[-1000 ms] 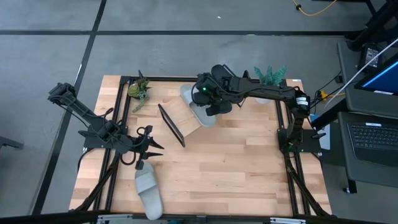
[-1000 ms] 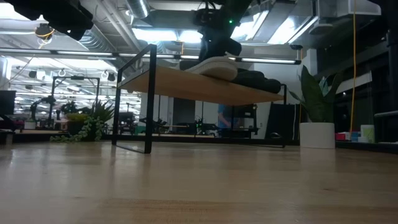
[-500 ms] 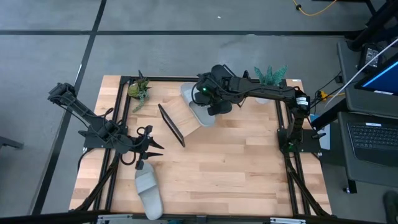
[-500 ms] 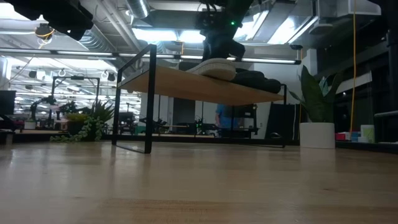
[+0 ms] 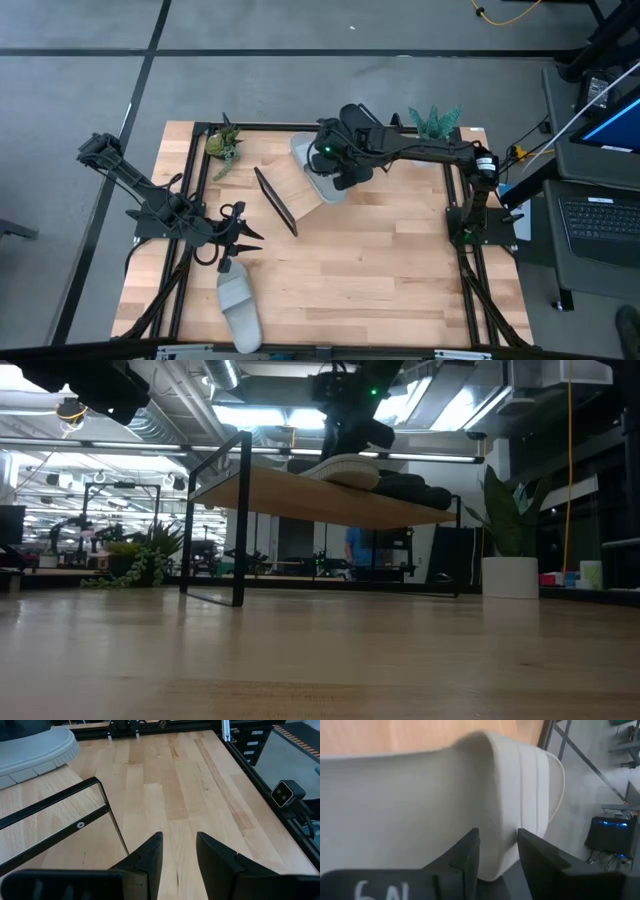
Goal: Pick and place slides into the shelf
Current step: Put the right gray slipper on the shelf, then put the gray slipper on the shelf
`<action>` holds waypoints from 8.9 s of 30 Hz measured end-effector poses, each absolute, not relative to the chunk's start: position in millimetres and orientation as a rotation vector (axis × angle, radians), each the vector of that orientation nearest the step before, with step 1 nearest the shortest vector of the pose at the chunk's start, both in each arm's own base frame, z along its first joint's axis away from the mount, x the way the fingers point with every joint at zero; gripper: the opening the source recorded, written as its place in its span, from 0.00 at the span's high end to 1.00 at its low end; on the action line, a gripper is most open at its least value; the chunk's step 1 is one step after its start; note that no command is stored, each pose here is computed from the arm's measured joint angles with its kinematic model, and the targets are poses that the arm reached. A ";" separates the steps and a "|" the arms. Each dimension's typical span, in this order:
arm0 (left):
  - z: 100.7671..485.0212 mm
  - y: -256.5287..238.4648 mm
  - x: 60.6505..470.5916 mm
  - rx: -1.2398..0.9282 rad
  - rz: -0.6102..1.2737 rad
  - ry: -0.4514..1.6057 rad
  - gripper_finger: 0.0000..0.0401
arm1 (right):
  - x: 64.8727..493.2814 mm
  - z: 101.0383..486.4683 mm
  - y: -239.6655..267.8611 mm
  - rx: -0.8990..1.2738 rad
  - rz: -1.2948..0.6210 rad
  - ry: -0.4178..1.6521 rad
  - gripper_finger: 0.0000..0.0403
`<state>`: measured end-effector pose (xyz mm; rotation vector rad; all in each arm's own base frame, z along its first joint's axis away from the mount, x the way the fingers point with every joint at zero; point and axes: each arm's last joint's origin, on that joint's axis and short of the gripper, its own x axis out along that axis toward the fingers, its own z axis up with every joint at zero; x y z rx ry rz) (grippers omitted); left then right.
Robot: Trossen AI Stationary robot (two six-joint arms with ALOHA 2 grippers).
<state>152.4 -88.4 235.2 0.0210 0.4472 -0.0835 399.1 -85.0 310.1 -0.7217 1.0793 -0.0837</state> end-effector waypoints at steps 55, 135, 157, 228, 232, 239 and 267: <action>233.7 -92.7 150.9 -0.361 -0.150 0.531 0.73 | 291.7 253.9 130.6 -0.356 -0.108 0.765 0.99; 164.5 -136.6 147.4 -0.767 -0.041 1.257 0.73 | 291.0 217.8 135.3 -0.300 -0.117 0.321 0.96; 166.4 -138.7 148.9 -0.789 -0.078 1.251 0.73 | 290.8 217.8 136.1 -0.272 -0.111 0.320 0.96; 175.1 -144.8 158.3 -0.972 -0.437 0.799 0.99 | 293.6 226.0 138.6 -0.354 -0.058 0.244 0.96; 181.3 -141.5 158.7 -0.956 -0.394 0.701 1.00 | 292.3 225.8 141.1 -0.356 -0.049 0.244 0.96; 189.6 -133.3 160.7 -0.929 -0.220 0.494 1.00 | 287.8 225.7 150.1 -0.378 -0.014 0.240 0.96; 202.8 -112.9 177.5 -1.063 -0.038 0.233 1.00 | 325.4 264.2 190.7 -0.776 0.279 0.713 0.96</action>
